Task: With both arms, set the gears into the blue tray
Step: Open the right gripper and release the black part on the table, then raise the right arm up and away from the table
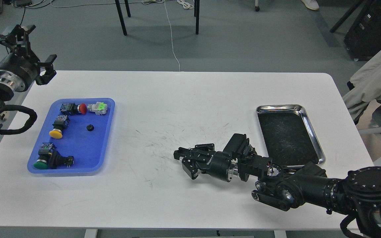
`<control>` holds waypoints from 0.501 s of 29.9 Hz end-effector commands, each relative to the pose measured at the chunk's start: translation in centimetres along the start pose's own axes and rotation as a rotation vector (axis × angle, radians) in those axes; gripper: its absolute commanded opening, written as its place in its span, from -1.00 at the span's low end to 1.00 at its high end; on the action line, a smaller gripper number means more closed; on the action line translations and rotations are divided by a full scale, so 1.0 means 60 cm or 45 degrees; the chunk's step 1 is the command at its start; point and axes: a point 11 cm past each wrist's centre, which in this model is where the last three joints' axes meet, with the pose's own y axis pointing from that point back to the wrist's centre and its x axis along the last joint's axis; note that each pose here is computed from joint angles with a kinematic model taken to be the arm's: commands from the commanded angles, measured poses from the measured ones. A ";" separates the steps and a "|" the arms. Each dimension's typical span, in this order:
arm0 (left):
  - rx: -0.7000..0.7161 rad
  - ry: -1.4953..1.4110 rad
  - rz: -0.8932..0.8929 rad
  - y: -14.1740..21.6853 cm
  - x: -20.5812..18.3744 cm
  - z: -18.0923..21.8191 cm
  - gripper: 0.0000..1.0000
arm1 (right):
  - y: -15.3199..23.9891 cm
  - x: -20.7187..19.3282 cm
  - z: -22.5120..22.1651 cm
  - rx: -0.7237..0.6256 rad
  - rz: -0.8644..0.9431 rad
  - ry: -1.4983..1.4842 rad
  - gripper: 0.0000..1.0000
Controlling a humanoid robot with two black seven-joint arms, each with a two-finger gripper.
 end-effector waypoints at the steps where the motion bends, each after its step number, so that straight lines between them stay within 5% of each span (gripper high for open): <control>1: -0.001 -0.001 0.001 0.000 0.001 0.001 0.97 | 0.000 0.002 0.001 -0.002 0.003 -0.002 0.07; 15: -0.010 -0.007 0.022 0.000 0.004 0.002 0.97 | -0.015 0.078 0.026 -0.073 0.181 -0.045 0.22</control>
